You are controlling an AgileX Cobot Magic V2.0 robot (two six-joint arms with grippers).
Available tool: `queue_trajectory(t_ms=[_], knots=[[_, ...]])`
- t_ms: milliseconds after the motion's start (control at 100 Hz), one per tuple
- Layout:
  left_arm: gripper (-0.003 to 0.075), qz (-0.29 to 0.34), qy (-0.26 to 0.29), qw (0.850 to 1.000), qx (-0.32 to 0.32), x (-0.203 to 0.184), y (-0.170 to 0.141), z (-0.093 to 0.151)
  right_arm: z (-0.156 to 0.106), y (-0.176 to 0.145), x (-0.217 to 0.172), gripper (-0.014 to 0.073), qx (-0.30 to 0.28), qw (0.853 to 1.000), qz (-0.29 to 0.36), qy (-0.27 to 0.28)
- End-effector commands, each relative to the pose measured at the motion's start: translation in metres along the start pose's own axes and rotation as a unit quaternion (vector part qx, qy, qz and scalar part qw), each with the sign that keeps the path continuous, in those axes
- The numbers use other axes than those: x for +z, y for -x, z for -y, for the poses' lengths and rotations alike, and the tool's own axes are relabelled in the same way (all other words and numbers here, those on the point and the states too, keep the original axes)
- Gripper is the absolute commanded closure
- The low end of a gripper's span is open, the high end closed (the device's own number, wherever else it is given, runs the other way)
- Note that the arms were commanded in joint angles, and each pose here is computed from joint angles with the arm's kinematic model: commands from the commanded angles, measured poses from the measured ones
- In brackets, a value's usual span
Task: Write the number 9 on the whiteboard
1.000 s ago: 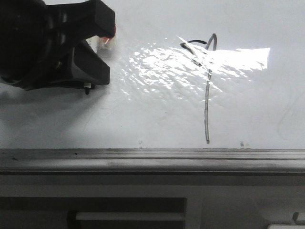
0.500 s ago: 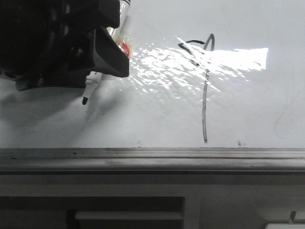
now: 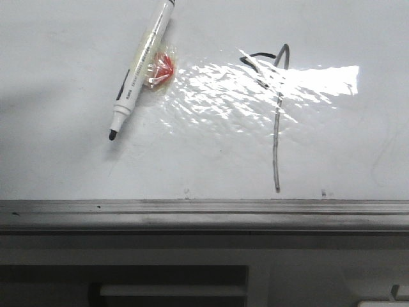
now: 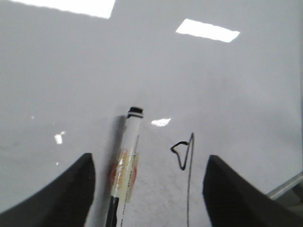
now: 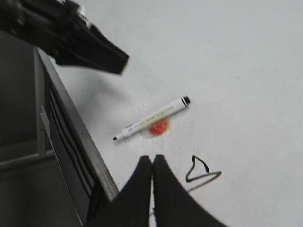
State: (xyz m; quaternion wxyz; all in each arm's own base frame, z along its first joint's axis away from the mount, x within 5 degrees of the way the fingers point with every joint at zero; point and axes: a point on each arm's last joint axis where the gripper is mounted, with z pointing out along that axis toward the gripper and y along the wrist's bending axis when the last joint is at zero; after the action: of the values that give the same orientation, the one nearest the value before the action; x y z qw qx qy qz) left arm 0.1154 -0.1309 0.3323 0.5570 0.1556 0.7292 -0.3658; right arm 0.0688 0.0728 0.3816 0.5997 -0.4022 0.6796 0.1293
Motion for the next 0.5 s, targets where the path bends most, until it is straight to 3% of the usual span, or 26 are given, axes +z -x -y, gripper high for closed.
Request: queue_trajectory(t_ms=[0, 120, 320, 490], knots=[[0.0501, 0.053, -0.023, 0.998, 0.035, -0.028, 0.014, 0.003, 0.005, -0.002, -0.006, 0.0636, -0.003, 0.999, 0.042, -0.024], [0.0736, 0.086, -0.032, 0.995, 0.046, -0.057, 0.006, -0.004, 0.010, -0.023, -0.016, 0.0636, 0.040, 0.995, 0.083, -0.048], [0.0741, 0.099, -0.037, 0.993, 0.045, -0.080, -0.020, -0.017, 0.013, -0.056, -0.029, 0.0636, 0.078, 0.989, 0.112, -0.058], [0.0741, 0.087, -0.032, 0.995, 0.047, -0.081, -0.034, -0.024, 0.016, -0.061, -0.036, 0.0636, 0.086, 0.986, 0.126, -0.063]])
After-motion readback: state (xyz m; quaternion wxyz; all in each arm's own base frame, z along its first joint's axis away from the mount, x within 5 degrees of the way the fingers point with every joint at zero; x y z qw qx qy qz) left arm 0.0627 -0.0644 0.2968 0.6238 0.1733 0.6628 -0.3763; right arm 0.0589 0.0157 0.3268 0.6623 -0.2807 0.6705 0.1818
